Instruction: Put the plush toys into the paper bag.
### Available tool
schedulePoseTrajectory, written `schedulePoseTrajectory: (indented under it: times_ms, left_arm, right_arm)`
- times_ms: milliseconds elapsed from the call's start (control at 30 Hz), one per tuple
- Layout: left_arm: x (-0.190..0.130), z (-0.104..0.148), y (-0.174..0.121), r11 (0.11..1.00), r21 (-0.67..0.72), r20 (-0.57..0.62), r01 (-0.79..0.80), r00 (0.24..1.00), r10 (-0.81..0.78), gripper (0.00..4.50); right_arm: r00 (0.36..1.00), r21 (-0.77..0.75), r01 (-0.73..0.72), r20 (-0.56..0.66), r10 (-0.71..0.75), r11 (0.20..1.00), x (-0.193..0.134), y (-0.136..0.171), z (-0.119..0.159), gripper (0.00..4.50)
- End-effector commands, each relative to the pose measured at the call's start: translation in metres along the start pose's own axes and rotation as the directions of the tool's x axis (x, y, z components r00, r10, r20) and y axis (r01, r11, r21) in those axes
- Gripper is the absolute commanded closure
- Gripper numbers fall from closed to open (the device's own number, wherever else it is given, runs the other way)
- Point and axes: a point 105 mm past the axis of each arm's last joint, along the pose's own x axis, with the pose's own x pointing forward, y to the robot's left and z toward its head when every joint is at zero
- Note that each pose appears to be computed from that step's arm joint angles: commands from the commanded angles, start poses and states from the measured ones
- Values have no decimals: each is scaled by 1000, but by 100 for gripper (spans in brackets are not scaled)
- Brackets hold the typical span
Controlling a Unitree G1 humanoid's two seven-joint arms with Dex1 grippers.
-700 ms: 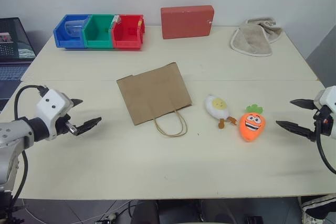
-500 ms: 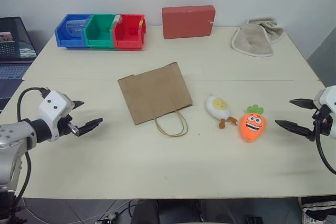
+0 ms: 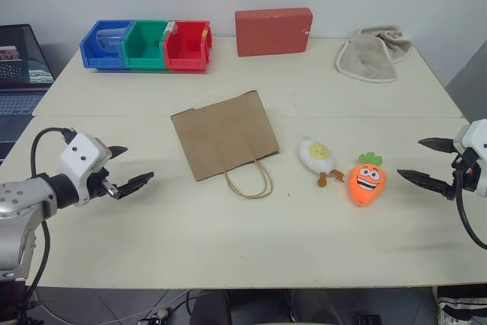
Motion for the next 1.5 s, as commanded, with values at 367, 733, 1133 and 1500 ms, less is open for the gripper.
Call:
schedulePoseTrajectory:
  times_ms: [367,733,1133,1500]
  left_arm:
    - [-5,7,6,999,35,26,1,1000,-2,3]
    - [4,15,-13,989,88,52,115,991,-120,3]
    - [52,72,-119,782,344,118,520,803,-585,3]
    - [97,65,-145,736,410,131,540,763,-633,3]
  right_arm:
    - [999,-42,10,31,-8,999,-4,-1,11,0]
    - [997,-65,-28,68,32,997,1,10,25,0]
    - [925,-112,-342,133,355,933,8,96,70,0]
    - [900,-112,-391,164,405,914,11,119,85,0]
